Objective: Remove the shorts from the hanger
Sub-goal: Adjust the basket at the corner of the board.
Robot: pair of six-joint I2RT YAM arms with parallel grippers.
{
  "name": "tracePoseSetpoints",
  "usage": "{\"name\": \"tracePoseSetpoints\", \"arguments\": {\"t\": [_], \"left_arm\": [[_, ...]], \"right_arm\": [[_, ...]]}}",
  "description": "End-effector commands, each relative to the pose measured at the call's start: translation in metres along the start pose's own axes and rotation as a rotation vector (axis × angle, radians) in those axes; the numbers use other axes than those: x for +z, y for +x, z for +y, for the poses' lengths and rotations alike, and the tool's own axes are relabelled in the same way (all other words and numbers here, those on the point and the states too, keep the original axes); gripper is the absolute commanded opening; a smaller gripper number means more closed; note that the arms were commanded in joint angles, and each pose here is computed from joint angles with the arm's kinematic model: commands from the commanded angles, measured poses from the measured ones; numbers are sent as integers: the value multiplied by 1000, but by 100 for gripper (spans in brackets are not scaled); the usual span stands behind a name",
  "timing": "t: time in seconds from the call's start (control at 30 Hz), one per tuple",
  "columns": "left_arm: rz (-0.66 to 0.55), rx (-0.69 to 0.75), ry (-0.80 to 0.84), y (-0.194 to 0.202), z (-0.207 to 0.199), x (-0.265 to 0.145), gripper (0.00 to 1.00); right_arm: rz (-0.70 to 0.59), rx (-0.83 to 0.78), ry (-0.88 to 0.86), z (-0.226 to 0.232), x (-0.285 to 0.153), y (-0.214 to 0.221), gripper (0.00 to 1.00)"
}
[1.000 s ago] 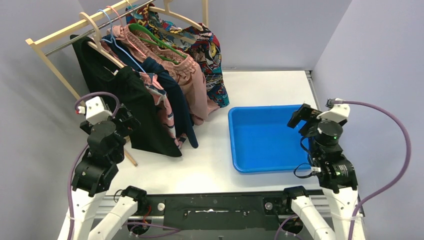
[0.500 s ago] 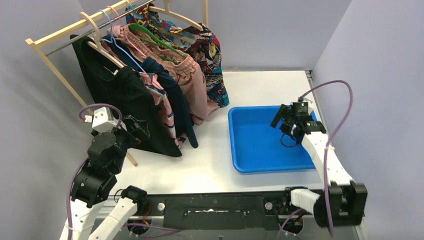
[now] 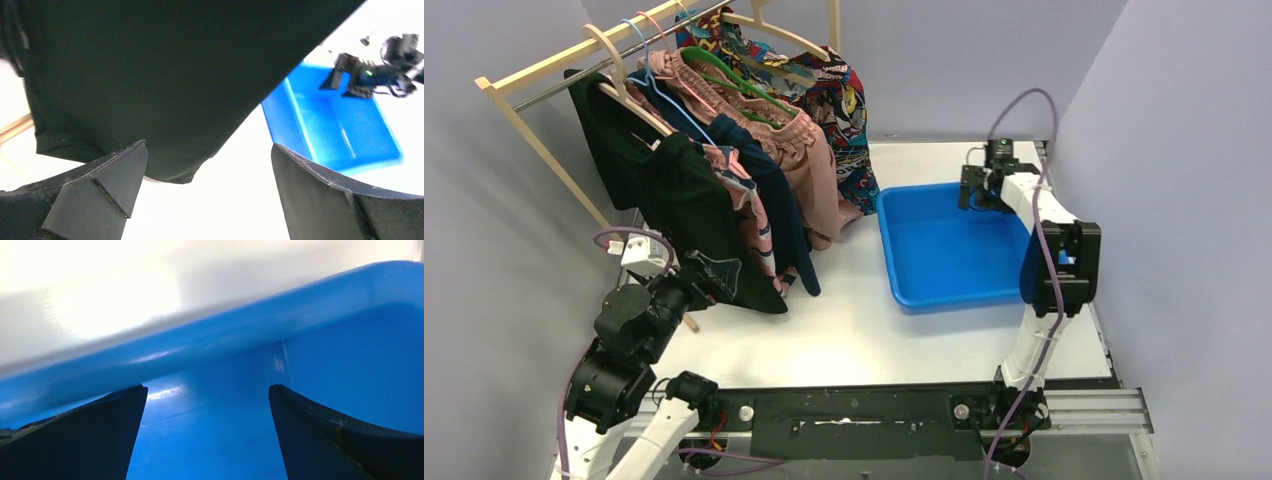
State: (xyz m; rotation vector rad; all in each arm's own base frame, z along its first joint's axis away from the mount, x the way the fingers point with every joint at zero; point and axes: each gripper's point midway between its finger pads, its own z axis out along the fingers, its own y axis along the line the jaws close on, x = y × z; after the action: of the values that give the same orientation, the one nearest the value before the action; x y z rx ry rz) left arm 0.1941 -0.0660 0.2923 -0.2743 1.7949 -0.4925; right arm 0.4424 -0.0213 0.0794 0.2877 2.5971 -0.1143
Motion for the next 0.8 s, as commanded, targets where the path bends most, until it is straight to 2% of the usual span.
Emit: {"name": "tracePoseSetpoints", "arguments": {"t": [0.0, 0.1, 0.2, 0.27, 0.33, 0.43, 0.5, 0.67, 0.77], "left_arm": [[-1, 20, 173, -8, -35, -4, 98], [22, 41, 210, -5, -41, -5, 98], [46, 56, 231, 0, -44, -5, 98], [56, 58, 244, 4, -45, -3, 98], [59, 54, 248, 6, -46, 1, 98], [57, 53, 252, 8, -47, 6, 98], [58, 52, 249, 8, -47, 9, 98], [54, 62, 224, 12, -39, 11, 98], [36, 50, 210, 14, -34, 11, 98]], "right_arm": [[-188, -449, 150, 12, -8, -60, 98], [-285, -413, 192, 13, -32, -76, 98], [-410, -287, 146, 17, -88, -78, 98], [-435, -126, 2, 34, -119, -66, 98], [-403, 11, -233, 67, -144, -43, 98], [-362, 113, -586, 131, -178, -2, 98], [-360, 84, -686, 167, -196, 22, 99], [-284, -56, -750, 228, -220, 86, 99], [-262, -143, -723, 246, -218, 113, 99]]}}
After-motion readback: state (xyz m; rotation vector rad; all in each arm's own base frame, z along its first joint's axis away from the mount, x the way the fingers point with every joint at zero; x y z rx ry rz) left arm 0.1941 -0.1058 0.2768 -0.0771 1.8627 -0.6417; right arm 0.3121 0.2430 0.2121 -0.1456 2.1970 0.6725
